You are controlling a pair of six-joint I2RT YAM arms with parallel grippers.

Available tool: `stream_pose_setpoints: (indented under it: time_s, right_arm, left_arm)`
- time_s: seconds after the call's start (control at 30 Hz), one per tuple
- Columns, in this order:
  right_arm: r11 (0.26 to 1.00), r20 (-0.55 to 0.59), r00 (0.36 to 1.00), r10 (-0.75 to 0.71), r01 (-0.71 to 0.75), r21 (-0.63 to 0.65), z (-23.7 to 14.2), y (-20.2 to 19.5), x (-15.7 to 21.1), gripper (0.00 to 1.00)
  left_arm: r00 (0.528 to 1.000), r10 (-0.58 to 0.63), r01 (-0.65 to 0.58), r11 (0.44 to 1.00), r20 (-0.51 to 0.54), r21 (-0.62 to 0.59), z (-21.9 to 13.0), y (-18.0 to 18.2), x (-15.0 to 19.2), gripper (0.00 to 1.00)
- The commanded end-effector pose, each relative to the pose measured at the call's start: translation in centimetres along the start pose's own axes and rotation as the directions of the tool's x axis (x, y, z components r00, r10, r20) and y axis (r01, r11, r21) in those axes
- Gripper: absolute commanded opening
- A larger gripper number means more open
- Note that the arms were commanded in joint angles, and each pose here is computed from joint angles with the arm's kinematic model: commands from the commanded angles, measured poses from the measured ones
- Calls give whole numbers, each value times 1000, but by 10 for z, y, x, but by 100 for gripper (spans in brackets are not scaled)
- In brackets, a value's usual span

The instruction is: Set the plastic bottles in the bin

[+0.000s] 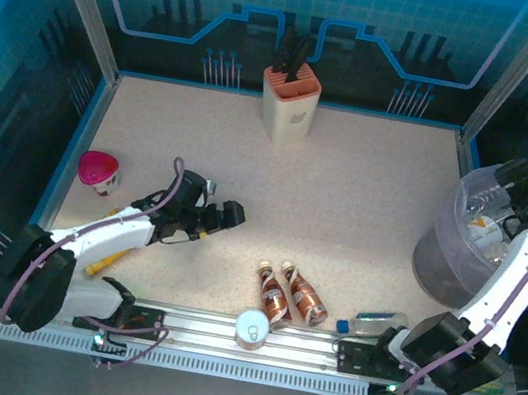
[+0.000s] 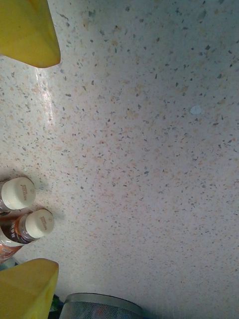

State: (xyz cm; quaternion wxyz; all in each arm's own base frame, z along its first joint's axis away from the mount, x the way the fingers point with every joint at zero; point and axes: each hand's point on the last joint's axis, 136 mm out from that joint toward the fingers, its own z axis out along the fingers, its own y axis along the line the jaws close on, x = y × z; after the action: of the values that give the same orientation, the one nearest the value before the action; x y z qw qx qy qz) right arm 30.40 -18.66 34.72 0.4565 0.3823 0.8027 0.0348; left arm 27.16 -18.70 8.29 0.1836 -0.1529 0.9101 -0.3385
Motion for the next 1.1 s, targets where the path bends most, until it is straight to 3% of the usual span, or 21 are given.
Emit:
stream_pose_setpoints:
  time_s: [0.0,0.2,0.37,0.5,0.7,0.8,1.0,1.07]
  right_arm:
    - [997,-61,996,-68,70,40,-12,1,12,99]
    - [983,-101,981,-164,172,66,-44,22,30,100]
    - [943,-188,930,-317,330,41,-74,50,82,100]
    - [914,-307,877,-370,404,50,-84,48,139,100]
    - [889,-565,779,-272,429,162,-84,8,244,100]
    - [861,-664,735,-141,422,284,-83,-27,288,100]
    - [807,-648,758,77,334,487,-78,-84,339,100]
    - [795,-615,781,107,304,524,-77,-88,337,100]
  left_arm:
    - [1000,16,-16,1000,-1,25,1,-6,-4,99]
    - [1000,21,-21,1000,-1,23,1,-6,-4,99]
    - [1000,14,-14,1000,-7,22,2,-5,-3,99]
    - [999,35,-35,999,-26,14,1,-7,-2,99]
    - [995,96,-96,995,-25,6,-7,-14,-5,99]
    - [994,109,-109,994,-19,23,-9,-21,-8,99]
    - [991,134,-133,990,-28,50,-6,-32,-14,99]
    - [989,144,-141,988,-35,59,-3,-36,-16,99]
